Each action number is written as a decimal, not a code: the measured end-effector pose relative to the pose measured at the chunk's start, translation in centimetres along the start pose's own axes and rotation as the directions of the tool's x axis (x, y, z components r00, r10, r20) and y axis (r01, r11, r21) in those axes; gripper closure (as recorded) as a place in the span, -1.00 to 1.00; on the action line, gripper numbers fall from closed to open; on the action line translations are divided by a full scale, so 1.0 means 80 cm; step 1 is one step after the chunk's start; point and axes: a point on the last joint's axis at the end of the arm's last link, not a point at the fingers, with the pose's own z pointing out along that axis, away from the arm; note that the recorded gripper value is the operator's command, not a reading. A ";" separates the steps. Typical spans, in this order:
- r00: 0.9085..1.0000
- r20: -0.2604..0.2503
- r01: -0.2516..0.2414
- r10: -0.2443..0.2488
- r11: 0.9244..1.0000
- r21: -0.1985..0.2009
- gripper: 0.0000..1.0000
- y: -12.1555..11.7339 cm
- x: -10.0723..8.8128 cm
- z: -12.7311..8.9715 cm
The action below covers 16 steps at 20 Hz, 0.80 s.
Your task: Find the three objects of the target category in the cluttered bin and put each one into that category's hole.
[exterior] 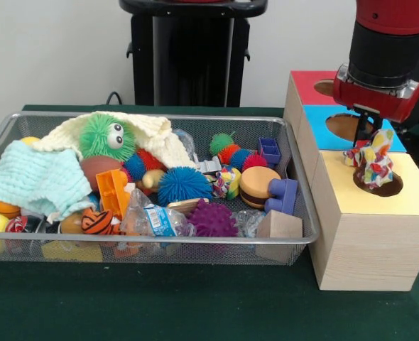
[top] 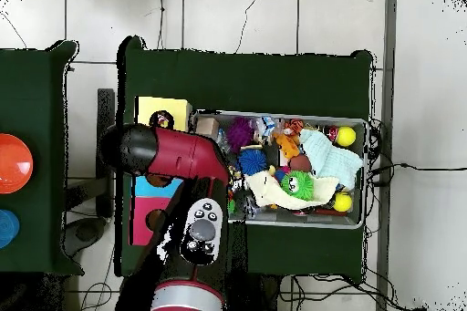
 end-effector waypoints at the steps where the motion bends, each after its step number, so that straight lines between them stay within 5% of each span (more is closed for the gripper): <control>1: 1.000 -0.002 0.005 -0.005 1.000 0.000 1.00 0.000 0.000 0.000; 11: 0.991 0.012 0.130 -0.131 0.991 0.027 1.00 0.005 0.000 0.000; 16: 0.976 0.042 0.209 -0.211 0.977 0.051 1.00 0.009 0.004 0.000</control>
